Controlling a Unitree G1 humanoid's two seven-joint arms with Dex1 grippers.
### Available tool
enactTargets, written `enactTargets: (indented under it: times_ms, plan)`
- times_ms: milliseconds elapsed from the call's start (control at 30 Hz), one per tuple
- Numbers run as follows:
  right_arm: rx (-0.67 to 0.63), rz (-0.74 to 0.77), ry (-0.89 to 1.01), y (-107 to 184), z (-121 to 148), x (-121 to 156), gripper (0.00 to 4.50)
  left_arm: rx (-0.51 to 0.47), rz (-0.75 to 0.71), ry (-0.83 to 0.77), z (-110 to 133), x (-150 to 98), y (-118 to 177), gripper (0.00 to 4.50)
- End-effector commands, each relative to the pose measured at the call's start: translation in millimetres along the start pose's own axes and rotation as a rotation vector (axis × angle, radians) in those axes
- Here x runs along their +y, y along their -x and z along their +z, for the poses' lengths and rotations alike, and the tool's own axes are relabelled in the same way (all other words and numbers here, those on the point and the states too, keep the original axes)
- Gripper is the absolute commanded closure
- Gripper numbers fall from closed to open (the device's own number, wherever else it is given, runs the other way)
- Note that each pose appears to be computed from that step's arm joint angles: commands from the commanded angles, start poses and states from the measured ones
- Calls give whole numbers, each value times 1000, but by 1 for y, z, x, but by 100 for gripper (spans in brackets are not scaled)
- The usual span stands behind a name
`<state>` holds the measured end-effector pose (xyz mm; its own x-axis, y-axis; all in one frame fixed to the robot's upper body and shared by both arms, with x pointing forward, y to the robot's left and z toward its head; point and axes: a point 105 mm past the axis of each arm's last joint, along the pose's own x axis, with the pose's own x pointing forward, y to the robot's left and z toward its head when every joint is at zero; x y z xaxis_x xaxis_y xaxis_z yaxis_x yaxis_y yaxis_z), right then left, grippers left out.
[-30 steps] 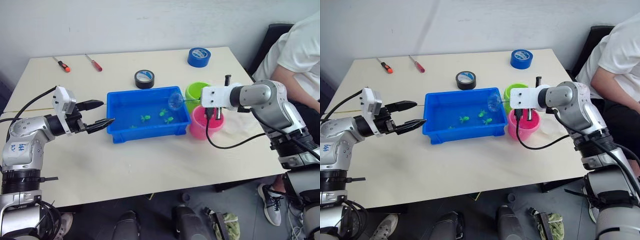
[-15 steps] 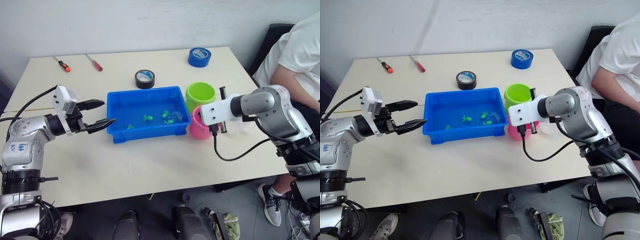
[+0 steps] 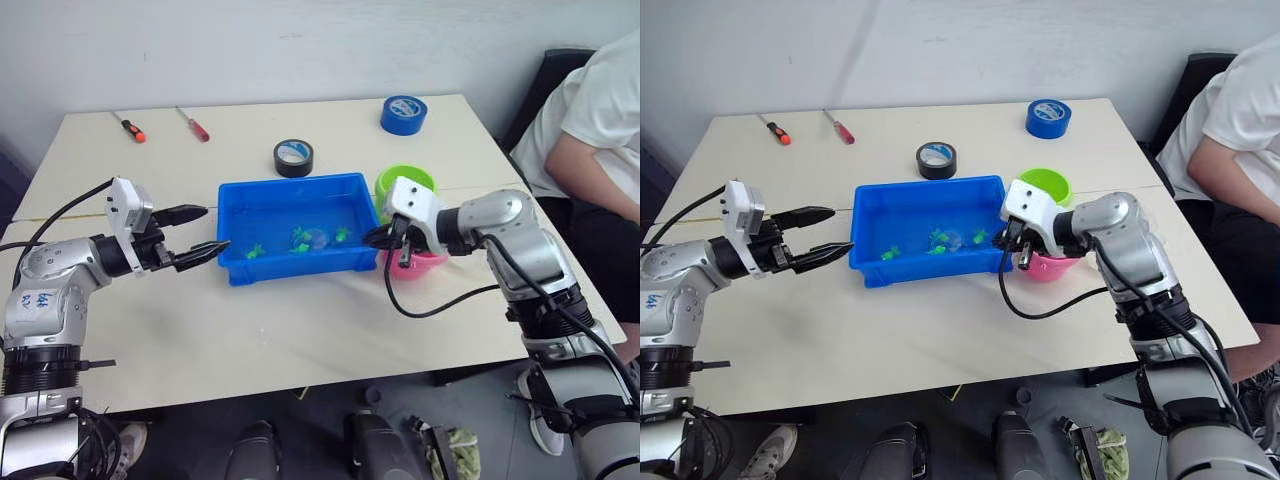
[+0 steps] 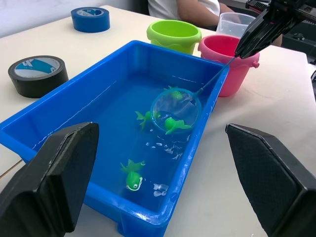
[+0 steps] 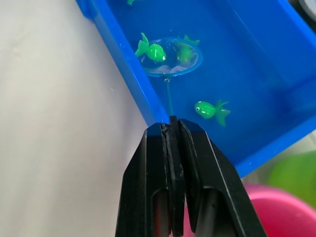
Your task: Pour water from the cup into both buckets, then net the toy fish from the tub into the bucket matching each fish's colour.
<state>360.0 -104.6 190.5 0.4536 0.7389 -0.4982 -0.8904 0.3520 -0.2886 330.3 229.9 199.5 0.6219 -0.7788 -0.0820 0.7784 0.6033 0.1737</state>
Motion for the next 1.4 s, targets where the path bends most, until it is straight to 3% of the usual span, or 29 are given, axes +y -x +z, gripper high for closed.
enactTargets:
  times_ms: [33,767,1067,1200,1400]
  plan:
    - [-69,-12,-95,9,11,-4,450,-32,2,-65,21,1,6,3]
    - [-213,-90,-237,25,27,-13,450,-45,-51,-75,28,2,-7,3]
    - [-256,-320,-238,75,23,-49,450,-78,-76,-92,38,9,-24,3]
    - [-235,-475,-230,107,12,-72,450,-86,-96,-101,42,12,-33,3]
    - [-129,-618,-154,128,-10,-91,450,-93,-116,-108,44,15,-39,3]
